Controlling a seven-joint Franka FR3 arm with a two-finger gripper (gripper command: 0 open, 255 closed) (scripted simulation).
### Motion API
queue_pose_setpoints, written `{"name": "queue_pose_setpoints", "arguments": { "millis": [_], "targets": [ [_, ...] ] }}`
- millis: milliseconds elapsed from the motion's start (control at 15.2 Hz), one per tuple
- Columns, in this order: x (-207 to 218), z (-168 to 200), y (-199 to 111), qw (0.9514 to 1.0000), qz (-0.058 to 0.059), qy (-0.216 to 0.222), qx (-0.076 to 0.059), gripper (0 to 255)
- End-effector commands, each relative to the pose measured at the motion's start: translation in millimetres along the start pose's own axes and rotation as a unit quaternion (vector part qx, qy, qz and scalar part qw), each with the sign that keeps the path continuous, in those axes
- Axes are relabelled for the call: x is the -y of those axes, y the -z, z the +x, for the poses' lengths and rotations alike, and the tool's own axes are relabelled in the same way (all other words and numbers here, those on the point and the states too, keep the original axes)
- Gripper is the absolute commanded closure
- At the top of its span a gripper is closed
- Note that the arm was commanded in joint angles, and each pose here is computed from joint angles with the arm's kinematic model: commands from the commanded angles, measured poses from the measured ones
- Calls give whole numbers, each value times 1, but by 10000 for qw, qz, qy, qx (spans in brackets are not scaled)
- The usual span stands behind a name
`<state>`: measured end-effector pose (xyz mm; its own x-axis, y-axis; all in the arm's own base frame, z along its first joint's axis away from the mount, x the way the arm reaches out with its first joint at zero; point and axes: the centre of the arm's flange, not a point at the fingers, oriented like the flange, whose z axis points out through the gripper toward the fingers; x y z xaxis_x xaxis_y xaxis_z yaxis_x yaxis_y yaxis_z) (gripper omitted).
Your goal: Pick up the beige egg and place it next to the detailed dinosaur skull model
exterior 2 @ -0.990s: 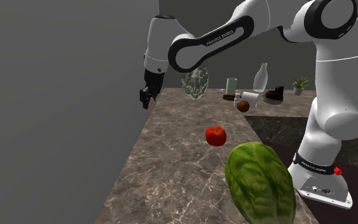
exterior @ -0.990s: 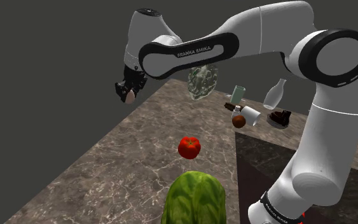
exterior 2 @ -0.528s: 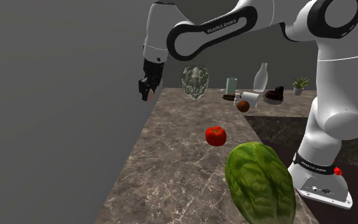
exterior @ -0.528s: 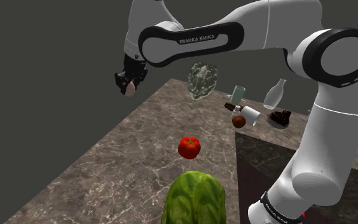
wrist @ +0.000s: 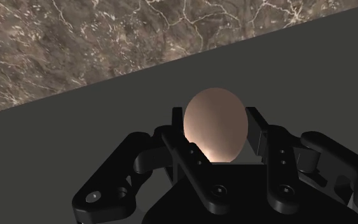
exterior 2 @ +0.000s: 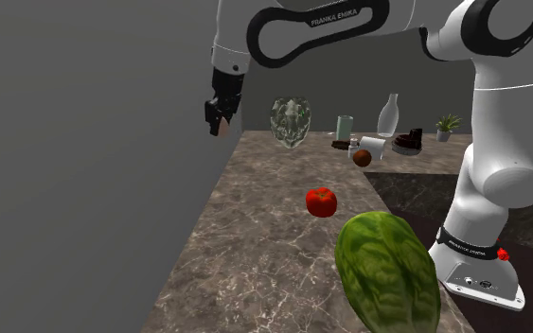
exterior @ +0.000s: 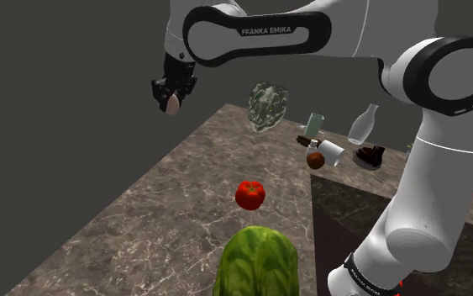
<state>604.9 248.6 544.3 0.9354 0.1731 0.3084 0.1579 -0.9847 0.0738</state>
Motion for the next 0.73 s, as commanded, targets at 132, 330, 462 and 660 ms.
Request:
{"name": "queue_pose_setpoints", "arguments": {
  "millis": [132, 330, 462, 660],
  "targets": [
    [-1, 6, 19, 10000, 0, 0, 2, 255],
    [-2, 11, 34, 10000, 0, 0, 2, 255],
    [-3, 15, 44, 10000, 0, 0, 2, 255],
    [-4, 20, 59, 10000, 0, 0, 2, 255]
  ]
}}
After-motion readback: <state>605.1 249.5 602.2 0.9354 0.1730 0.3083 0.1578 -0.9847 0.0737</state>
